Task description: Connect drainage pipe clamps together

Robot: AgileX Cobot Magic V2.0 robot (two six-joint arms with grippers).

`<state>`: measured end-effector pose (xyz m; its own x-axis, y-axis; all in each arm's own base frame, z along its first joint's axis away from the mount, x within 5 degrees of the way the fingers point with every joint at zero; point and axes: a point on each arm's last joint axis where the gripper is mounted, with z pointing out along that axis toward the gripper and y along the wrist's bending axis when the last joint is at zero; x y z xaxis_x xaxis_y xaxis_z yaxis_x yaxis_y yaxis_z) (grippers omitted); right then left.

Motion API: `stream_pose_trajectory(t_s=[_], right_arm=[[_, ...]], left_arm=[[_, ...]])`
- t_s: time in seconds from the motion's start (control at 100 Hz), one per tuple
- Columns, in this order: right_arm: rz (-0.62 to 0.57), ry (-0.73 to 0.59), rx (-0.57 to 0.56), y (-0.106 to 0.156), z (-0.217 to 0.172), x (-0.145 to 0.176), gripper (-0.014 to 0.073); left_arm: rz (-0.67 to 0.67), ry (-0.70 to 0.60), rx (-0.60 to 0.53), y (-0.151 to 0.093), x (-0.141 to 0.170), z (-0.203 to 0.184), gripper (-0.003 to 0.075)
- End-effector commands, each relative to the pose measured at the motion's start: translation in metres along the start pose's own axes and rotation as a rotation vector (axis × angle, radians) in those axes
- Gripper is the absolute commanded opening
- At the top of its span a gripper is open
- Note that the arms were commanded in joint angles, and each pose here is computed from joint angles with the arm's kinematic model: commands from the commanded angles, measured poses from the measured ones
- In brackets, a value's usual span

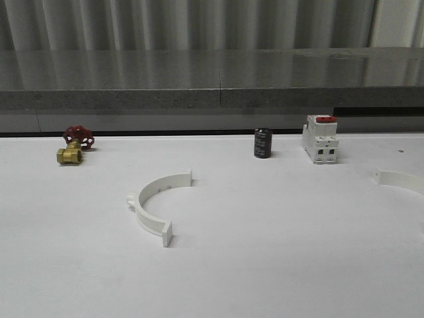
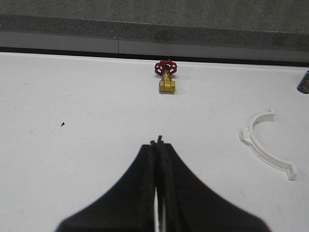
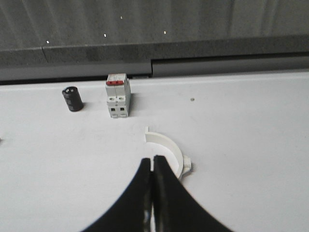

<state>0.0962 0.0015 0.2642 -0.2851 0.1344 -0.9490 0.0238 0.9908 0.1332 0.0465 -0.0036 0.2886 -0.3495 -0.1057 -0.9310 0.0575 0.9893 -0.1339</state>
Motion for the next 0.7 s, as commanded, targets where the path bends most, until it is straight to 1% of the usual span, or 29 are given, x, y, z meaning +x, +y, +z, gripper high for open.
stream_pose_trajectory(t_s=[0.0,0.09,0.17,0.23,0.37,0.49,0.53,0.58,0.63,0.69], right_arm=[[-0.013,0.000,0.008,0.003,0.013,-0.030,-0.0068],[-0.013,0.081,0.018,0.005,0.029,-0.046,-0.0068],[-0.012,0.161,0.028,0.006,0.050,-0.054,-0.0068],[-0.012,0.187,0.032,0.007,0.060,-0.058,-0.0068],[-0.011,0.284,0.044,0.006,0.089,-0.054,-0.0068],[-0.011,0.371,0.056,0.004,0.109,-0.041,-0.0053],[-0.011,0.392,0.058,0.003,0.113,-0.037,-0.0021],[-0.010,0.416,0.061,0.003,0.118,-0.033,0.0043],[-0.010,0.444,0.065,0.002,0.122,-0.029,0.0137],[-0.010,0.463,0.067,0.002,0.125,-0.026,0.0285]], left_arm=[[0.003,-0.089,0.014,-0.002,-0.014,-0.004,-0.0020],[0.003,-0.089,0.014,-0.002,-0.014,-0.004,-0.0020],[0.003,-0.089,0.014,-0.002,-0.014,-0.004,-0.0020],[0.003,-0.089,0.014,-0.002,-0.014,-0.004,-0.0020],[0.003,-0.089,0.014,-0.002,-0.014,-0.004,-0.0020],[0.003,-0.089,0.014,-0.002,-0.014,-0.004,-0.0020],[0.003,-0.089,0.014,-0.002,-0.014,-0.004,-0.0020],[0.003,-0.089,0.014,-0.002,-0.014,-0.004,-0.0020],[0.003,-0.089,0.014,-0.002,-0.014,-0.004,-0.0020],[0.003,-0.089,0.014,-0.002,-0.014,-0.004,-0.0020]])
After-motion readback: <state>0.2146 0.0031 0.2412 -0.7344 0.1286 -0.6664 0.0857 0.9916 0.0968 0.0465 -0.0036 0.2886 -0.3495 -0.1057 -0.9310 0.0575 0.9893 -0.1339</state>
